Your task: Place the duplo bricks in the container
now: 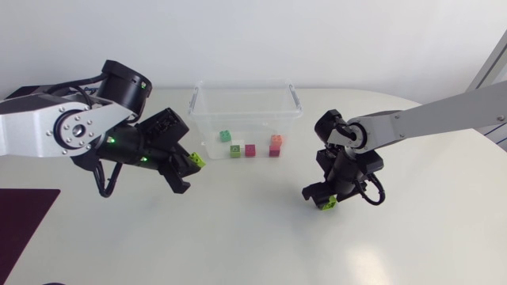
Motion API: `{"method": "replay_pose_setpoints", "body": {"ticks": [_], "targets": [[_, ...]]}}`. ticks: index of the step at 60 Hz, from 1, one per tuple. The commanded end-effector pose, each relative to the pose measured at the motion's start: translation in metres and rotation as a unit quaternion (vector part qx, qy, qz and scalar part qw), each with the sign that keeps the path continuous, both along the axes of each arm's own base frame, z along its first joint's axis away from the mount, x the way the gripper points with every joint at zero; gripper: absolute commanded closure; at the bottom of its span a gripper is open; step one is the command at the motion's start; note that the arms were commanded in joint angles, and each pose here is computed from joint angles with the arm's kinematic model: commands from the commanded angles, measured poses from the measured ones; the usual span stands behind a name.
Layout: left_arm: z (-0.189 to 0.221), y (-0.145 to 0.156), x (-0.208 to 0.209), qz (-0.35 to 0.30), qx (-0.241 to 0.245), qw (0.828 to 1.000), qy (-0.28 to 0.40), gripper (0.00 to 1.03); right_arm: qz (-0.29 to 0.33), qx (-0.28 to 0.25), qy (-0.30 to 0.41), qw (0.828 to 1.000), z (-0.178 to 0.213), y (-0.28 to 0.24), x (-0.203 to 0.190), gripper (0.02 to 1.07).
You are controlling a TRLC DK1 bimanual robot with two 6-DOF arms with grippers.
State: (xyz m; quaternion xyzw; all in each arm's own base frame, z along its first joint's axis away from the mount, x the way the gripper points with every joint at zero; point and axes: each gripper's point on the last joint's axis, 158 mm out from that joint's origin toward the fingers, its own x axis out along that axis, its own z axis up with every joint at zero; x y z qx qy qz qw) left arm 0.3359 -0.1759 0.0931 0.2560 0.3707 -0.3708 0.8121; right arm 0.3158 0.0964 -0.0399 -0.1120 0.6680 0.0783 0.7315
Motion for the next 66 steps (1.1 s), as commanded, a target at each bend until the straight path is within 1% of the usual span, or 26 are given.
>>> {"method": "replay_pose_setpoints", "body": {"ticks": [1, 5, 8, 11, 14, 16, 21, 26, 35, 47, 57, 66], "targets": [[0.026, -0.001, 0.012, 0.011, -0.024, 0.999, -0.031, 0.68, -0.01, -0.004, -0.001, 1.0, -0.002, 0.001, 0.004, 0.54], [0.03, -0.002, 0.015, 0.016, -0.031, 0.999, -0.038, 0.68, -0.011, -0.003, -0.003, 1.0, -0.002, 0.001, 0.005, 0.57], [0.036, -0.002, 0.02, 0.022, -0.038, 0.998, -0.048, 0.68, -0.013, -0.003, -0.006, 1.0, -0.001, 0.001, 0.005, 0.64], [0.045, -0.001, 0.028, 0.035, -0.052, 0.996, -0.063, 0.68, -0.016, -0.002, -0.008, 1.0, -0.001, -0.001, 0.005, 0.67], [0.055, -0.001, 0.036, 0.047, -0.065, 0.994, -0.076, 0.68, -0.017, 0.0, -0.011, 1.0, 0.001, -0.001, 0.006, 0.72], [0.061, 0.001, 0.041, 0.055, -0.073, 0.992, -0.083, 0.68, -0.016, 0.001, -0.014, 1.0, 0.003, 0.0, 0.006, 0.73], [0.083, 0.0, 0.057, 0.075, -0.101, 0.986, -0.109, 0.68, -0.013, 0.003, -0.021, 1.0, 0.014, 0.0, 0.003, 0.74], [0.096, -0.003, 0.069, 0.088, -0.121, 0.981, -0.123, 0.68, -0.009, 0.007, -0.034, 0.999, 0.03, 0.002, 0.005, 0.74], [0.109, -0.009, 0.092, 0.103, -0.145, 0.975, -0.134, 0.68, -0.004, 0.016, -0.059, 0.998, 0.064, 0.005, 0.011, 0.74], [0.102, -0.012, 0.139, 0.135, -0.147, 0.971, -0.134, 0.67, 0.001, 0.03, -0.097, 0.995, 0.1, 0.012, 0.023, 0.74], [0.095, -0.015, 0.167, 0.15, -0.151, 0.969, -0.125, 0.66, 0.008, 0.047, -0.132, 0.99, 0.127, 0.022, 0.033, 0.74], [0.085, -0.024, 0.191, 0.156, -0.154, 0.969, -0.116, 0.66, 0.008, 0.06, -0.164, 0.985, 0.151, 0.028, 0.046, 0.74]]}}
